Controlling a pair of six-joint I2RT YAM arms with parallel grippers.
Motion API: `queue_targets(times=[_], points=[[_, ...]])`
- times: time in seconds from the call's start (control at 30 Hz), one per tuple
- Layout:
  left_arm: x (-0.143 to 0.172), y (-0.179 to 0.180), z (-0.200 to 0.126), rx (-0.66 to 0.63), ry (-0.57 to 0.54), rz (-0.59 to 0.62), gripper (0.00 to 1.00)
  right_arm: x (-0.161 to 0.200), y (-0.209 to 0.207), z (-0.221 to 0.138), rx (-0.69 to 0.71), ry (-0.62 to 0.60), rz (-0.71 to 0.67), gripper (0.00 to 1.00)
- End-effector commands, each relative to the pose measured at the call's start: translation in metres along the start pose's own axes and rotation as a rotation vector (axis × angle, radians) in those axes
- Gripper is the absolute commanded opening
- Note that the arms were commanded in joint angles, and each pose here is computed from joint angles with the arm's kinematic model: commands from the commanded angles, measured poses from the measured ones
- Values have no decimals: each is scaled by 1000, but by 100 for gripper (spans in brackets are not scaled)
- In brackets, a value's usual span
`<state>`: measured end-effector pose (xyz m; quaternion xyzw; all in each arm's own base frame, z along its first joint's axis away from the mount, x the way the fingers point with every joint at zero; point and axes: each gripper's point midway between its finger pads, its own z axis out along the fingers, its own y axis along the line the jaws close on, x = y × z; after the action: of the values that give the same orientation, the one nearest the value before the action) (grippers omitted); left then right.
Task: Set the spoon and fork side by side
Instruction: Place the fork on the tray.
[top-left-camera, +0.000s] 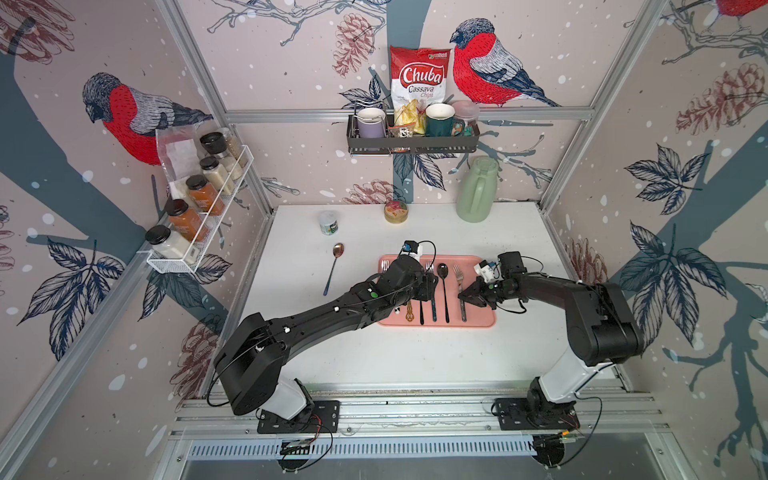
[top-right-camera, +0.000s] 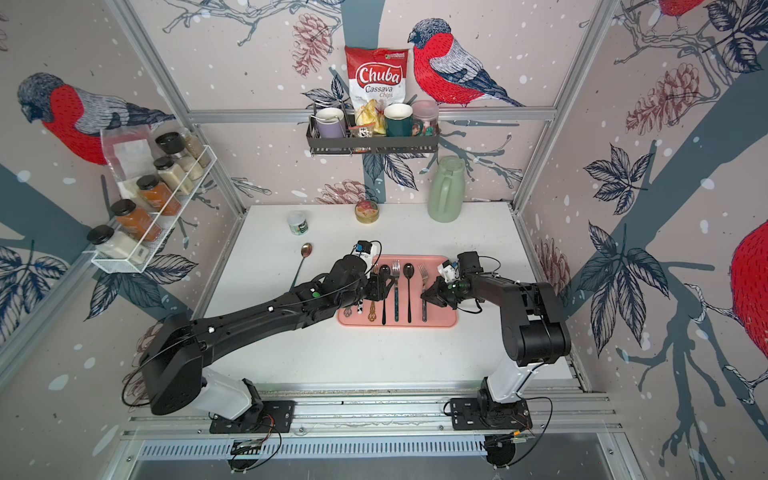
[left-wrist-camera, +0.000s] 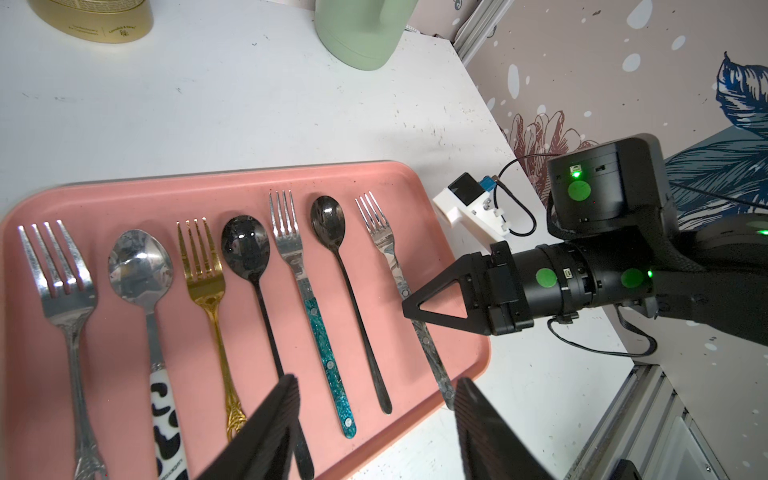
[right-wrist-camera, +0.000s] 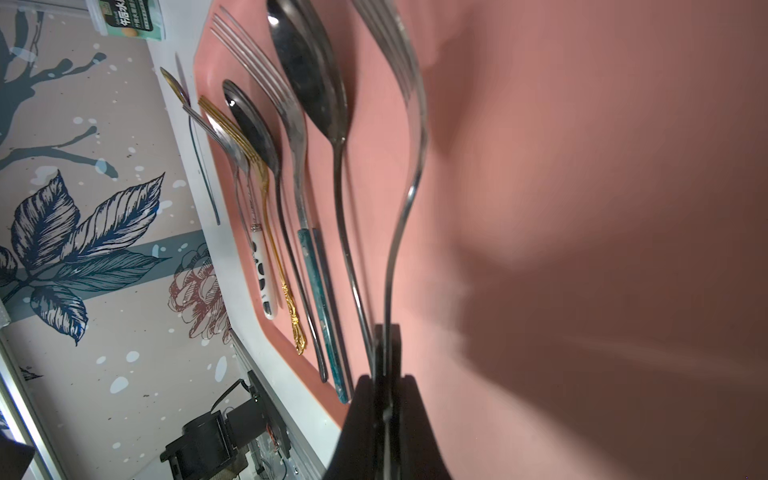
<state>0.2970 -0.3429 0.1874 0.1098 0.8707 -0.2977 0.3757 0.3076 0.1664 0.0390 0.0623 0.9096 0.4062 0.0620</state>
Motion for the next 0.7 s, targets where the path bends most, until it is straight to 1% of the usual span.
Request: queue_targets(times=[0.0,0.17,0.3,0.37,0.5,0.67], points=[[0,4,-3,-10,2,22,60,0,-5,0,9,-8,-14,4],[0,5,-4,-7,4,20,60,0,-18,-3,86,-10,1,10],[1,5,-4,-5,6,17,60,0,-29,-1,136,6,24,19],[1,5,-4,-3,8,16,60,0,-33,-1,157,4,31,22],[-1,4,-5,2,4,17,60,-1,-40,-5,212,-6,35,32],[1,4,-5,6,8,16,60,-8,-43,-19,304,-57,21,35]])
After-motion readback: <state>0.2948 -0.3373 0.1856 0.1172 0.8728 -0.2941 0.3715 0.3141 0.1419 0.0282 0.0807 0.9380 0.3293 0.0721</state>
